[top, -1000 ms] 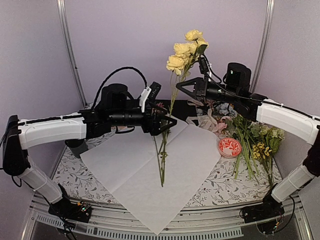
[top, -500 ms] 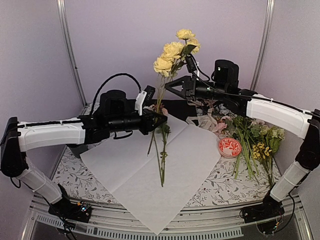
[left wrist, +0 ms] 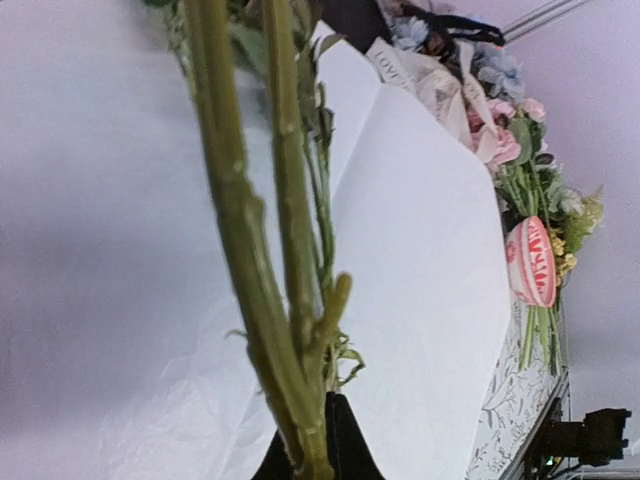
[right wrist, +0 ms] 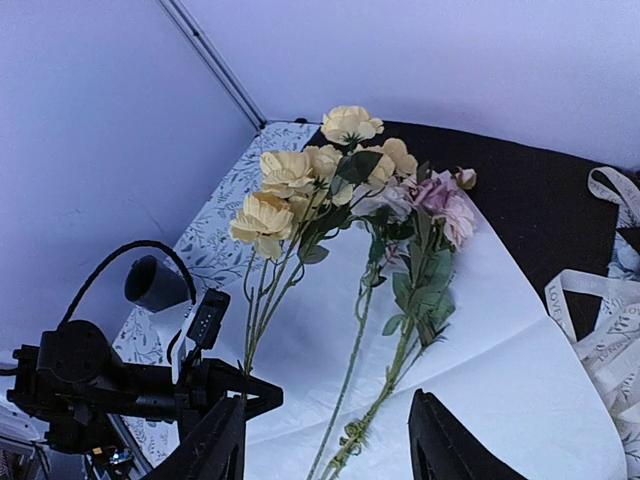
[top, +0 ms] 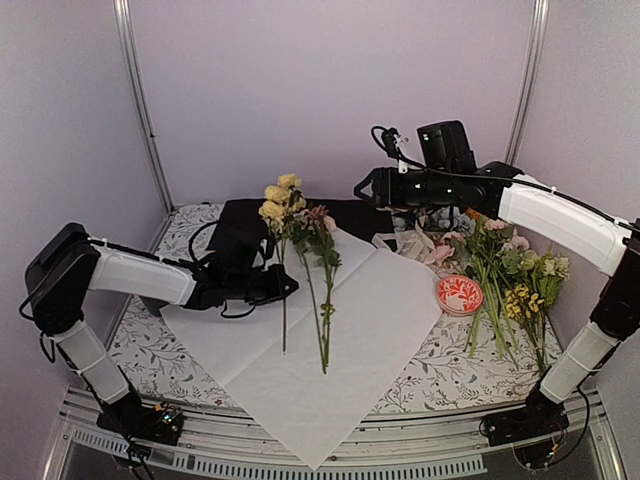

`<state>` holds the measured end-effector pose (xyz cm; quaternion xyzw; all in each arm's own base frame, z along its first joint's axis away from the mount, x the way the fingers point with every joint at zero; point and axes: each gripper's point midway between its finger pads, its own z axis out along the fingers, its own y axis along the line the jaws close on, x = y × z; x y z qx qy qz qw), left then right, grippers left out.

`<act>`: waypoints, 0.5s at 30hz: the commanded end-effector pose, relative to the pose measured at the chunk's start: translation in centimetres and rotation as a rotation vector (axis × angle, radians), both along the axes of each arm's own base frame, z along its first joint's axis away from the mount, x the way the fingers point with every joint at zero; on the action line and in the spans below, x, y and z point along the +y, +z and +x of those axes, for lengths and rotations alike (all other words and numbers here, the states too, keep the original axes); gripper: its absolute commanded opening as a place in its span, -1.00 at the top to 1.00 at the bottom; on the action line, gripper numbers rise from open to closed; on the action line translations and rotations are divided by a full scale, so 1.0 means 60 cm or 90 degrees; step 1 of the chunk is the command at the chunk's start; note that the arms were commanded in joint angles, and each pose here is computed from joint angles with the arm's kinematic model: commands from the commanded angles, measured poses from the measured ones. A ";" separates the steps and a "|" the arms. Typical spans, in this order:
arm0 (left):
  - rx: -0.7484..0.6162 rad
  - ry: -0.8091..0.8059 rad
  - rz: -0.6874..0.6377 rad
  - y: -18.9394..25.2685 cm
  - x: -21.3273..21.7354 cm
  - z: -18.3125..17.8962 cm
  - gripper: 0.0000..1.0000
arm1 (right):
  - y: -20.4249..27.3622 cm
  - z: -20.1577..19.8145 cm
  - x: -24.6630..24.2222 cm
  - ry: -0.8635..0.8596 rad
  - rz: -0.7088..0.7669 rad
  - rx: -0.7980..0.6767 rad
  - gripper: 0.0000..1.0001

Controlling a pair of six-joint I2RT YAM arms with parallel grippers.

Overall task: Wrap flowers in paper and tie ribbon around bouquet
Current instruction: Place the fake flower on the flattened wrapping paper.

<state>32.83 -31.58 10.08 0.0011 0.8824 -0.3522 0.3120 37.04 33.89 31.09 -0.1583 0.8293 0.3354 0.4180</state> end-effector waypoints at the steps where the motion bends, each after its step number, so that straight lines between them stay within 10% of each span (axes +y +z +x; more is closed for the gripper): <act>1: 0.043 0.040 -0.047 -0.030 -0.009 0.021 1.00 | -0.021 0.009 -0.060 -0.068 -0.087 -0.004 -0.16; 4: 0.072 0.026 -0.026 -0.061 -0.024 0.025 1.00 | -0.036 0.019 -0.093 -0.095 -0.103 0.018 -0.16; 9: 0.073 -0.004 0.031 -0.078 -0.040 0.016 0.09 | -0.044 0.025 -0.144 -0.141 -0.137 0.020 -0.16; 15: 0.048 -0.013 0.143 -0.071 -0.034 0.009 -0.32 | -0.043 0.026 -0.202 -0.186 -0.160 0.020 -0.16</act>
